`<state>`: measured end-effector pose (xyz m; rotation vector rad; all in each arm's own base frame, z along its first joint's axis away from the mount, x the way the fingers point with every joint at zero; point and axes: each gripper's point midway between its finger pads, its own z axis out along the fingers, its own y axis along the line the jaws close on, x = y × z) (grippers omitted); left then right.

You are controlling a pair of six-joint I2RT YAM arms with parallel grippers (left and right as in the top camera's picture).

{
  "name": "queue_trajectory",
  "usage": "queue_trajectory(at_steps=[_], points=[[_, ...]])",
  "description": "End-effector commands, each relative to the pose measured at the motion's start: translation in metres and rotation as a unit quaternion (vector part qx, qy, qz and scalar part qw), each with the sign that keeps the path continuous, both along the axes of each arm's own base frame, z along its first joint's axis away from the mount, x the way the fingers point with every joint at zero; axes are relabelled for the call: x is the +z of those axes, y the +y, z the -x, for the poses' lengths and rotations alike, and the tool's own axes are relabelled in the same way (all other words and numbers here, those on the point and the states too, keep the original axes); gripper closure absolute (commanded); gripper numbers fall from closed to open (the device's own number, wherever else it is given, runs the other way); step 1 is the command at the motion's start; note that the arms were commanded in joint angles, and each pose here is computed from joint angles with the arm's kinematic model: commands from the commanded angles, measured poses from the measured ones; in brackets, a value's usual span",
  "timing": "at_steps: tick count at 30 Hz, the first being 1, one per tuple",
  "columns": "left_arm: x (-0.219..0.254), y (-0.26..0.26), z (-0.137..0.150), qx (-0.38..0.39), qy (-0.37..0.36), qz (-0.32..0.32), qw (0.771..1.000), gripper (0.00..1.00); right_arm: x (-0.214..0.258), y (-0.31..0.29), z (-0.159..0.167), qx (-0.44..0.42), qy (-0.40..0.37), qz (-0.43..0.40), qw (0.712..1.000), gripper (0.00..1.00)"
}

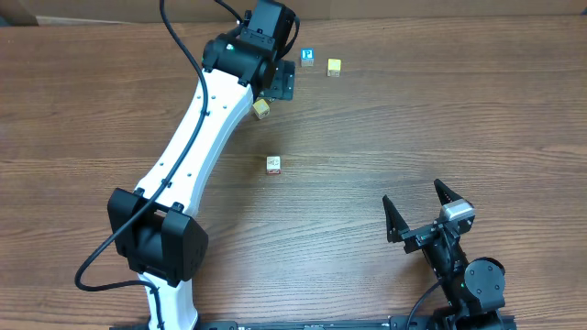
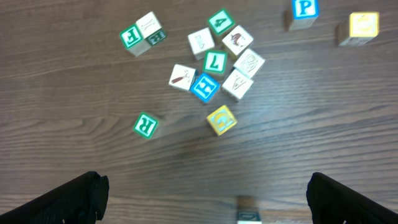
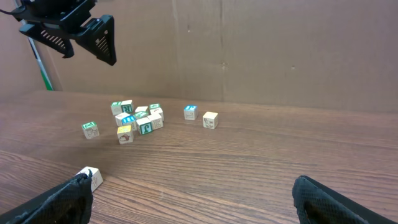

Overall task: Form a horizontal line
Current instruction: 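Move the left gripper over the pile toward the green-L block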

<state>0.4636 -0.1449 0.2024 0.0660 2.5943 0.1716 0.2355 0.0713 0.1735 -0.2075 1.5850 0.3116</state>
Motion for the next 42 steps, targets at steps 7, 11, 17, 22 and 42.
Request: queue_trajectory(at_steps=[7,11,17,22,42], points=[[0.013,0.004,-0.008,-0.039,-0.012,-0.028,0.999,0.14,-0.002,-0.002,-0.001,-0.006,0.000,-0.003,1.000,0.00],[0.041,0.004,-0.017,-0.053,-0.040,-0.014,0.998,0.25,-0.002,-0.002,-0.001,-0.006,0.000,-0.003,1.000,0.00],[0.077,-0.003,-0.037,-0.099,-0.095,0.023,0.990,0.31,-0.002,-0.002,-0.001,-0.006,0.000,-0.003,1.000,0.00],[0.059,-0.005,-0.048,-0.106,-0.084,0.037,0.990,0.30,-0.002,-0.002,-0.001,-0.006,0.000,-0.003,1.000,0.00],[-0.124,-0.007,-0.043,-0.108,0.130,0.006,0.986,0.36,-0.002,-0.002,-0.001,-0.006,0.000,-0.003,1.000,0.00]])
